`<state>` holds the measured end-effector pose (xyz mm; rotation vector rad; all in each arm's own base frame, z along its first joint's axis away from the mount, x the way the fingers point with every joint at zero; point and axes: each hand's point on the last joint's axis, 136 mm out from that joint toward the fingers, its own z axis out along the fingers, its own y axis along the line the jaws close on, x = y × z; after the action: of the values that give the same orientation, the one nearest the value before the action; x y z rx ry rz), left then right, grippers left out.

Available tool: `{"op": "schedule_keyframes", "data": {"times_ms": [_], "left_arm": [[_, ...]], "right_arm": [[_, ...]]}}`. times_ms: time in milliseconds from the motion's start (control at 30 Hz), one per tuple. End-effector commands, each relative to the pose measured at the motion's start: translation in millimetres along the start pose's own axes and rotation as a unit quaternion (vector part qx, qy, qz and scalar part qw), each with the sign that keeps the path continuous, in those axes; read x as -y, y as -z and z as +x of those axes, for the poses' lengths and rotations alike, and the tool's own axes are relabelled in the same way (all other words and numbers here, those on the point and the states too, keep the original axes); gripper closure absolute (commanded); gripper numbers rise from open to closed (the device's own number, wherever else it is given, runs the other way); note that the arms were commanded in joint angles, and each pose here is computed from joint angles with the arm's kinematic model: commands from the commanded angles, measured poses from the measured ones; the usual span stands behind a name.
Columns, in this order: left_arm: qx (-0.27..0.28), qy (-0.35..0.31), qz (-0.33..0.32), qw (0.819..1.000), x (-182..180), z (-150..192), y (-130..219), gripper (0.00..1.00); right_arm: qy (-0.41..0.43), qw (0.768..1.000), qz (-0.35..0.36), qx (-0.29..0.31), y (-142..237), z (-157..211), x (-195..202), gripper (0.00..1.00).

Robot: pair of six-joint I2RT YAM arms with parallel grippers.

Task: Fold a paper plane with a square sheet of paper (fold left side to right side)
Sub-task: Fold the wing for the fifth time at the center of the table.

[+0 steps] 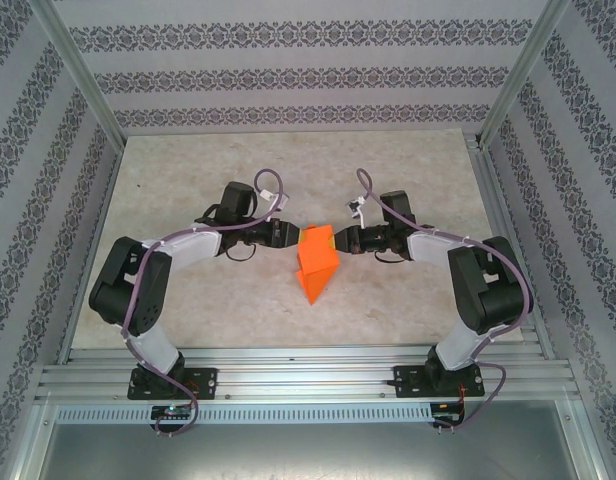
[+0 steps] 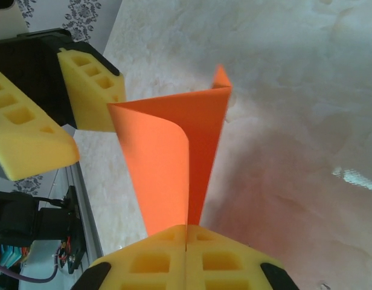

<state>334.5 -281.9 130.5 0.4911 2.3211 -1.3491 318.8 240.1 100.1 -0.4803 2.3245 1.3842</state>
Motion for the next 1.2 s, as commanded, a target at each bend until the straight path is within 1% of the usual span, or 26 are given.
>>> {"op": "schedule_keyframes", "data": {"times_ms": [0,33,100,200,233,267,333,467,533,633,700,933,1167], "left_arm": [[0.025,-0.025,-0.051,0.998,0.2,-8.0,25.3,0.45],[0.034,-0.030,-0.069,0.997,0.2,-11.1,33.5,0.39],[0.050,-0.044,-0.105,0.992,1.0,-14.8,49.1,0.31],[0.080,-0.068,-0.166,0.980,5.4,-22.3,76.7,0.21],[0.090,-0.075,-0.185,0.976,7.4,-23.9,86.2,0.18],[0.097,-0.078,-0.202,0.971,8.0,-24.3,94.5,0.17],[0.111,-0.091,-0.230,0.963,12.5,-23.6,110.6,0.16],[0.116,-0.113,-0.250,0.955,24.8,-9.8,125.3,0.15],[0.105,-0.124,-0.255,0.953,32.3,3.1,123.4,0.15],[0.083,-0.136,-0.260,0.952,40.8,22.6,115.9,0.15],[0.071,-0.135,-0.255,0.955,44.7,34.9,108.1,0.16],[0.027,-0.144,-0.261,0.954,53.5,73.2,78.3,0.18],[0.006,-0.159,-0.249,0.955,67.5,95.4,48.4,0.19]], "right_arm": [[-0.003,1.000,0.009,0.002,-8.4,-8.2,-1.3,0.98],[-0.009,1.000,0.016,0.000,-9.9,-8.3,0.2,0.99],[-0.019,1.000,0.025,0.002,-12.0,-10.5,0.4,0.99],[-0.031,0.999,0.030,0.010,-14.3,-16.4,-6.1,0.98],[-0.034,0.999,0.034,0.013,-15.3,-18.7,-8.8,0.98],[-0.036,0.999,0.034,0.012,-16.7,-19.9,-12.7,0.98],[-0.049,0.997,0.057,0.002,-20.2,-19.7,-13.7,0.97],[-0.099,0.989,0.108,-0.020,-24.6,-17.1,-1.4,0.97],[-0.126,0.985,0.117,-0.020,-26.7,-16.7,3.1,0.97],[-0.148,0.982,0.120,-0.012,-29.6,-19.4,3.4,0.97],[-0.156,0.980,0.125,-0.011,-30.7,-20.3,3.4,0.97],[-0.160,0.976,0.147,-0.023,-30.8,-19.5,-0.3,0.96],[-0.166,0.972,0.164,-0.025,-29.5,-20.3,1.3,0.95]]}}
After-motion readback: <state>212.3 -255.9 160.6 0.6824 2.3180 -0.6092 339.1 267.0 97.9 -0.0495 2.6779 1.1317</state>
